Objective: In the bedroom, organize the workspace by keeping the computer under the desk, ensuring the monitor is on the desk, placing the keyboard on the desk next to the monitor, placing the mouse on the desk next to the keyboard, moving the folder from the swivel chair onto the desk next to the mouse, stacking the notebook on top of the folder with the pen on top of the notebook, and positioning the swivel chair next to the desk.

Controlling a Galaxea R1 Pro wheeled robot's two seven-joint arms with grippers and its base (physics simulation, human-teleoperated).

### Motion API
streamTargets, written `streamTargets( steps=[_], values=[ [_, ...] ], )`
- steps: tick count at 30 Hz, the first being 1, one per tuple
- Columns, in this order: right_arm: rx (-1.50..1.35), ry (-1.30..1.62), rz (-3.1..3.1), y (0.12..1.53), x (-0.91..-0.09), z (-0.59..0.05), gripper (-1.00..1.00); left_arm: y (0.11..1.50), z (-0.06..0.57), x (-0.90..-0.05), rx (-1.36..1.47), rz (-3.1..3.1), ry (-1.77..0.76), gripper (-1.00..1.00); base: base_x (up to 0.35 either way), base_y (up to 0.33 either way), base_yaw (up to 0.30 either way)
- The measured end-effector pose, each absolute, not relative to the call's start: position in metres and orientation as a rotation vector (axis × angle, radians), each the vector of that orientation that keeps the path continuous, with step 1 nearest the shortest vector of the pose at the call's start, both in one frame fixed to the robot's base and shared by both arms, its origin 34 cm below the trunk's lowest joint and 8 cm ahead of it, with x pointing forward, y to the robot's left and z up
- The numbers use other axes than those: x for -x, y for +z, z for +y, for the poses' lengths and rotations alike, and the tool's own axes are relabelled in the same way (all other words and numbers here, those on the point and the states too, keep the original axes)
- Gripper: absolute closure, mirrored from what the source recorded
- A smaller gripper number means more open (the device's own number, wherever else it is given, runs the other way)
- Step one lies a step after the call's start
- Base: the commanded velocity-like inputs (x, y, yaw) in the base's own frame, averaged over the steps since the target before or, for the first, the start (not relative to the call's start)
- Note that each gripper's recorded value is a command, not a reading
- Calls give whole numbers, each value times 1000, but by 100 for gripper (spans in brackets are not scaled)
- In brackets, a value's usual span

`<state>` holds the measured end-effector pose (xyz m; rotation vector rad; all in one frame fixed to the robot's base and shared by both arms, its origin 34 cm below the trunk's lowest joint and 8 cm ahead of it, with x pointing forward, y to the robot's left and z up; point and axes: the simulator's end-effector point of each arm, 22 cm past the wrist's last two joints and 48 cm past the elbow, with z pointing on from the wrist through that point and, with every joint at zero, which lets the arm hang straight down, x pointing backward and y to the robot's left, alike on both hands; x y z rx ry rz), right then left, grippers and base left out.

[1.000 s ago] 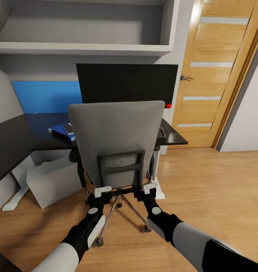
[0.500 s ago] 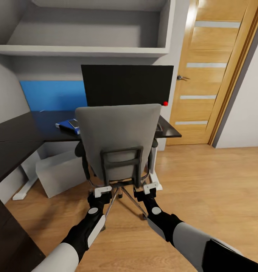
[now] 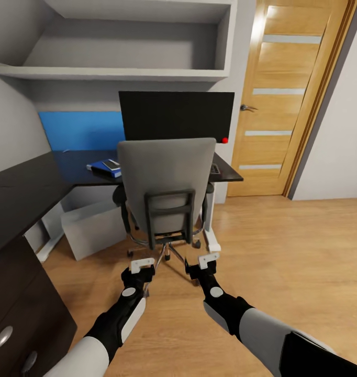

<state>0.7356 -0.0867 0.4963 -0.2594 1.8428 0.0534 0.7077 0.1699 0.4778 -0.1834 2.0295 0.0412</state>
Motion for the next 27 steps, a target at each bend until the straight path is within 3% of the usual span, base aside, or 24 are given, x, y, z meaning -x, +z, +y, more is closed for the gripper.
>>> streamTargets(
  steps=[14, 27],
  values=[
    [252, 48, 1844, 496, -736, -89, -100, 480, 169, -709, 184, 2025, 37, -100, -333, -12, 0],
    [226, 36, 1857, 495, -736, -90, -100, 479, 169, -708, 185, 2028, 37, -100, -292, -197, 0]
  ],
)
